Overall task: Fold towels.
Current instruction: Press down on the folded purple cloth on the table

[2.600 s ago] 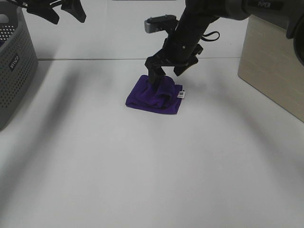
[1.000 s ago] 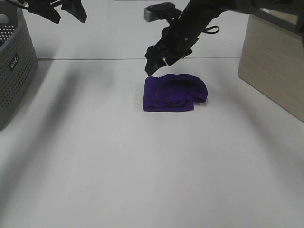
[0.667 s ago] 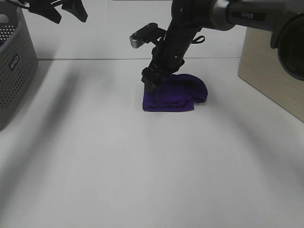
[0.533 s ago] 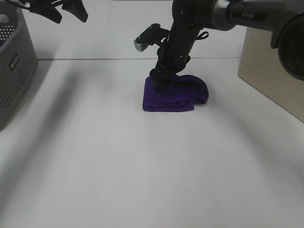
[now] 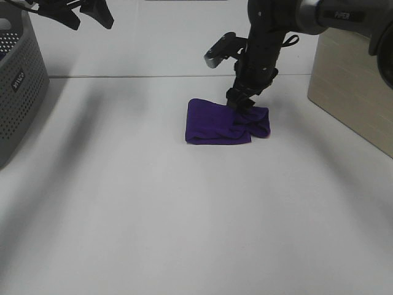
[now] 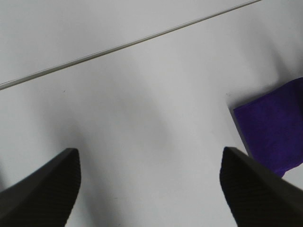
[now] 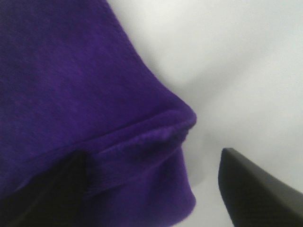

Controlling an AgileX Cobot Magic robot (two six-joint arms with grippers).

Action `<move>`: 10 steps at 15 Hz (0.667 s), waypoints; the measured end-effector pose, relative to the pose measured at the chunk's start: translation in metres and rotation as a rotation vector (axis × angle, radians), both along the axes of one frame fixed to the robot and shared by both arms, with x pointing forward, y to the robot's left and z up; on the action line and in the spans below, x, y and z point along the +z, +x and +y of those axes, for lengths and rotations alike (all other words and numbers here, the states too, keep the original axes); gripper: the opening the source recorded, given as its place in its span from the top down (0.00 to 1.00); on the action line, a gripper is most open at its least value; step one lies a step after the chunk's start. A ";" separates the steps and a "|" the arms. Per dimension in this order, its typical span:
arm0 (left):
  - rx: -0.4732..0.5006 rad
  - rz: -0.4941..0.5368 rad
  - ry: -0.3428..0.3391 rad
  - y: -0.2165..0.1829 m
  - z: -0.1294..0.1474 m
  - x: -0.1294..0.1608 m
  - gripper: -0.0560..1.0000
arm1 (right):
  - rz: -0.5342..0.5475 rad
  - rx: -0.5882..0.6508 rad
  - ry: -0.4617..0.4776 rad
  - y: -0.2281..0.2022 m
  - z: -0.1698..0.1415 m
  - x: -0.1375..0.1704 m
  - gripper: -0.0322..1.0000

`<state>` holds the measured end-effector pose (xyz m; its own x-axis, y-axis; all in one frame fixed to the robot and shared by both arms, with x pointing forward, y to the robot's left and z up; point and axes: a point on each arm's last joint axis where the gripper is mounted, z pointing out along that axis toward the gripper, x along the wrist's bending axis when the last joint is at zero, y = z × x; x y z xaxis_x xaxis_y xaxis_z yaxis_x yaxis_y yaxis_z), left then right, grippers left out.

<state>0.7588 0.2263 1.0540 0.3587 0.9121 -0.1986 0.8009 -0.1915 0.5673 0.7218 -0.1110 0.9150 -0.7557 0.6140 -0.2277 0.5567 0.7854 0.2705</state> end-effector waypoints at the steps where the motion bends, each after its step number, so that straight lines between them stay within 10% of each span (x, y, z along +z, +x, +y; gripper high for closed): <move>1: 0.000 0.000 0.000 0.000 0.000 0.000 0.25 | -0.006 -0.026 0.001 0.004 -0.013 0.004 0.23; 6: 0.000 0.000 0.002 0.000 0.000 0.000 0.25 | -0.052 -0.097 0.015 0.011 -0.049 0.040 0.23; 10: 0.000 0.000 0.002 0.000 0.000 0.000 0.25 | 0.003 -0.044 0.263 0.004 -0.028 0.052 0.23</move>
<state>0.7589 0.2265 1.0539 0.3584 0.9126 -0.1967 0.8009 -0.1923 0.5671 0.7263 -0.1390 0.9671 -0.7271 0.6844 -0.0535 0.5901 0.6630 0.4608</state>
